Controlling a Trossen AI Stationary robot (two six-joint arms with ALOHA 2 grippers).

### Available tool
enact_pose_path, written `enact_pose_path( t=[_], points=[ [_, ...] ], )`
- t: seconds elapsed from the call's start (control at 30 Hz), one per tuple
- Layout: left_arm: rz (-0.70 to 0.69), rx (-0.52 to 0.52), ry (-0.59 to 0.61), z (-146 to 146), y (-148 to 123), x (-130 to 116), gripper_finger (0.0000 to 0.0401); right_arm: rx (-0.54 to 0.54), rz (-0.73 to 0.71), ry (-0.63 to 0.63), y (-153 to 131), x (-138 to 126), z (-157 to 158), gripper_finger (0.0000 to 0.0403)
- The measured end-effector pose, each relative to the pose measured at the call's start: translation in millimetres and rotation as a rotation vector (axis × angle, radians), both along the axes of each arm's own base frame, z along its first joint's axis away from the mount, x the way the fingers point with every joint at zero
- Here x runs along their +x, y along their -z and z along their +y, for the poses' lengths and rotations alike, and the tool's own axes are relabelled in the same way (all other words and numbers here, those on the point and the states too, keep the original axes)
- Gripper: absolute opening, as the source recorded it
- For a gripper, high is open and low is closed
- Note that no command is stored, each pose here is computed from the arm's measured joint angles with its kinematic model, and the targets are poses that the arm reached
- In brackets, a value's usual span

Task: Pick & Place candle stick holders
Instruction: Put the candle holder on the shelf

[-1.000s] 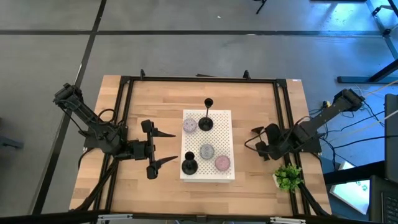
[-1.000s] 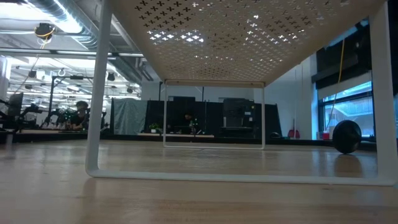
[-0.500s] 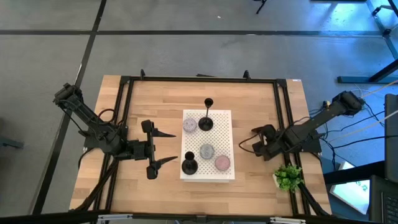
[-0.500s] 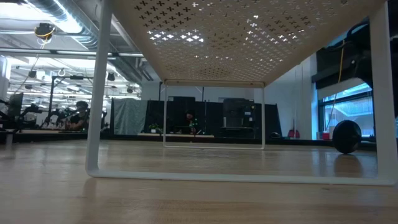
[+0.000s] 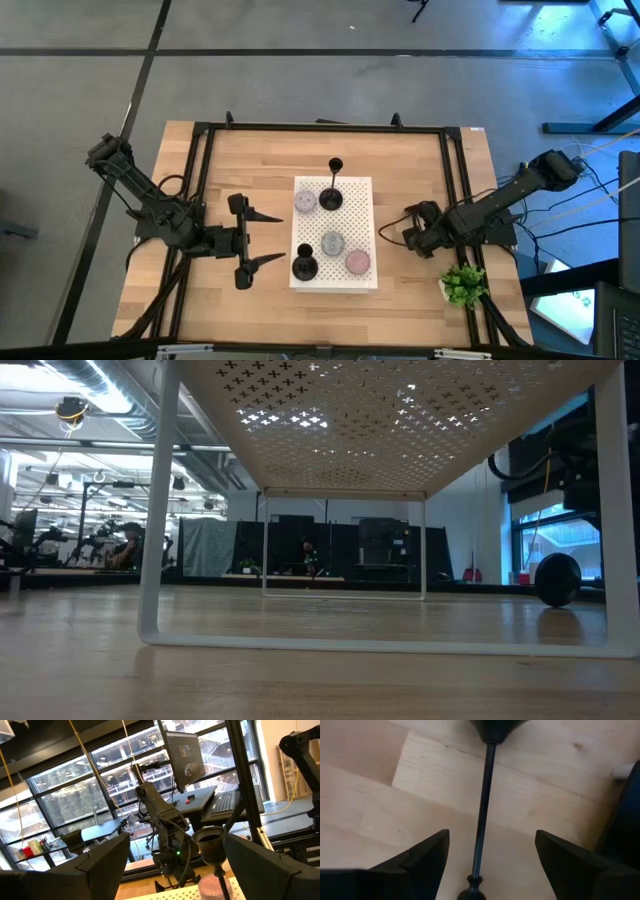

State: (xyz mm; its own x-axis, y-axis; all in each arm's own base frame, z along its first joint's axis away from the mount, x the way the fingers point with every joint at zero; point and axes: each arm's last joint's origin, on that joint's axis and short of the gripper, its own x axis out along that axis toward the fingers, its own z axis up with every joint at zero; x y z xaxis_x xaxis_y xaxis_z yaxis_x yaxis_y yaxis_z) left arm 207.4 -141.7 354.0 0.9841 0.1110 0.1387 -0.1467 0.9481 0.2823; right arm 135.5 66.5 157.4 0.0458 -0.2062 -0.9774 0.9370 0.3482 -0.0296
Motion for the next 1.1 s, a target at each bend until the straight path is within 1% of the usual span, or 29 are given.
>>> enact_pose_path(
  t=[0.17, 0.3, 0.83, 0.97, 1.1],
  points=[
    [0.000, -0.005, 0.001, 0.0, 0.0, 0.0, 0.0322, 0.010, 0.007, 0.010, 3.7, 3.7, 0.7, 0.0271],
    [-0.001, -0.005, 0.001, 0.0, 0.0, 0.0, 0.0322, 0.026, 0.022, 0.004, 5.2, 4.6, 1.3, 0.0243],
    [-0.001, -0.007, 0.001, 0.0, 0.0, 0.0, 0.0322, 0.028, 0.019, 0.003, 6.2, 5.7, 1.9, 0.0087],
    [-0.001, -0.007, 0.001, 0.0, 0.0, 0.0, 0.0322, 0.029, 0.018, 0.003, 6.2, 5.9, 2.0, 0.0063],
    [-0.001, -0.006, 0.001, 0.0, 0.0, 0.0, 0.0322, 0.029, 0.017, 0.003, 6.2, 6.0, 2.0, 0.0049]
  ],
)
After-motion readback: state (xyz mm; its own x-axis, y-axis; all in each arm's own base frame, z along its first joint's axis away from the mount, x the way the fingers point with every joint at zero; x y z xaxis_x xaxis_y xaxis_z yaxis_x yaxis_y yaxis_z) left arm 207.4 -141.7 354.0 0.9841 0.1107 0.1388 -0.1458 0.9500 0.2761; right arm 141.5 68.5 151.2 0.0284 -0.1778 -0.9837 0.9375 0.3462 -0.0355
